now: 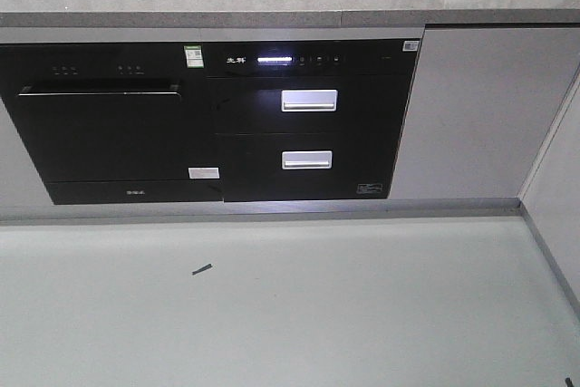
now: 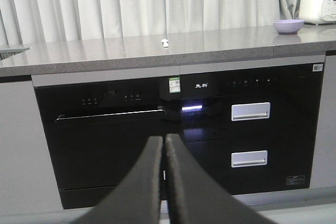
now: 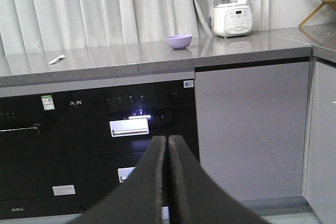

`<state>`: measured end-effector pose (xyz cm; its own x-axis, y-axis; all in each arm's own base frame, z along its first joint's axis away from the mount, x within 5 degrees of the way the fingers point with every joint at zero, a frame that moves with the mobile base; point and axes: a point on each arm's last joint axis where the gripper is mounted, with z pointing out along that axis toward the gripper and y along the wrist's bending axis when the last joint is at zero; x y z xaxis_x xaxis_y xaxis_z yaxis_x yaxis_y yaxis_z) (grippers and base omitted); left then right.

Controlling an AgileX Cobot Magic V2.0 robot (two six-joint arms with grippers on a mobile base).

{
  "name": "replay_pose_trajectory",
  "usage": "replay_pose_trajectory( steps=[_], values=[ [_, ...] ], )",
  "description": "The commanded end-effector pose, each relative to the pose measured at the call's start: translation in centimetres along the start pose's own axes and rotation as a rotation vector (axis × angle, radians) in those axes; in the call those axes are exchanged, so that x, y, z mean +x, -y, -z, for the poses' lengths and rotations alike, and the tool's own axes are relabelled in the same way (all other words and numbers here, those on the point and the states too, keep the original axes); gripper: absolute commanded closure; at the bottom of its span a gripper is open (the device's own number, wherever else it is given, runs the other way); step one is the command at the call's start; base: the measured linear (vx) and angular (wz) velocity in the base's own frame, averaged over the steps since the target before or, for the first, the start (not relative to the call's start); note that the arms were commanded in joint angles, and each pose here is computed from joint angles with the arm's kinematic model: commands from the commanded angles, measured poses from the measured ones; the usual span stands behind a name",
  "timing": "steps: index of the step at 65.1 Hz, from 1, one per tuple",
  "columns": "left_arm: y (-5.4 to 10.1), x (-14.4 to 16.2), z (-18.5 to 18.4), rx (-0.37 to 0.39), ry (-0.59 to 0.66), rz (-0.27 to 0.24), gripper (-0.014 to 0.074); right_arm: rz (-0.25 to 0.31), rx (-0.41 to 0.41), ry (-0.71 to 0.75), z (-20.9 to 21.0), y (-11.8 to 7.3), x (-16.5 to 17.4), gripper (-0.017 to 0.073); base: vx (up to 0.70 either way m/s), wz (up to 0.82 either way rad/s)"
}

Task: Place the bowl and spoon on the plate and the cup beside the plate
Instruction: 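Keep driving forward toward the countertop with the spoon and bowl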

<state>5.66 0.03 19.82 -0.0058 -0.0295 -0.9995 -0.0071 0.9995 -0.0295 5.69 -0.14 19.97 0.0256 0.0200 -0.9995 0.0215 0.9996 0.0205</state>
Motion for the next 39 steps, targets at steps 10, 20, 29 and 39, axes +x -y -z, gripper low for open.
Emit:
replay_pose_trajectory(
  steps=[10, 20, 29, 39],
  values=[
    [-0.05, 0.33, 0.01, -0.003, 0.054, 0.010, 0.0599, 0.016, -0.003, 0.073, 0.08, -0.04, -0.29, 0.0561, 0.03, 0.00],
    [-0.05, 0.33, 0.01, -0.003, 0.054, 0.010, 0.0599, 0.016, -0.003, 0.073, 0.08, -0.04, -0.29, 0.0561, 0.03, 0.00],
    [-0.05, 0.33, 0.01, -0.003, 0.054, 0.010, 0.0599, 0.016, -0.003, 0.073, 0.08, -0.04, -0.29, 0.0561, 0.03, 0.00],
    [-0.05, 0.33, 0.01, -0.003, 0.054, 0.010, 0.0599, 0.016, -0.003, 0.073, 0.08, -0.04, -0.29, 0.0561, 0.03, -0.01]
  ],
)
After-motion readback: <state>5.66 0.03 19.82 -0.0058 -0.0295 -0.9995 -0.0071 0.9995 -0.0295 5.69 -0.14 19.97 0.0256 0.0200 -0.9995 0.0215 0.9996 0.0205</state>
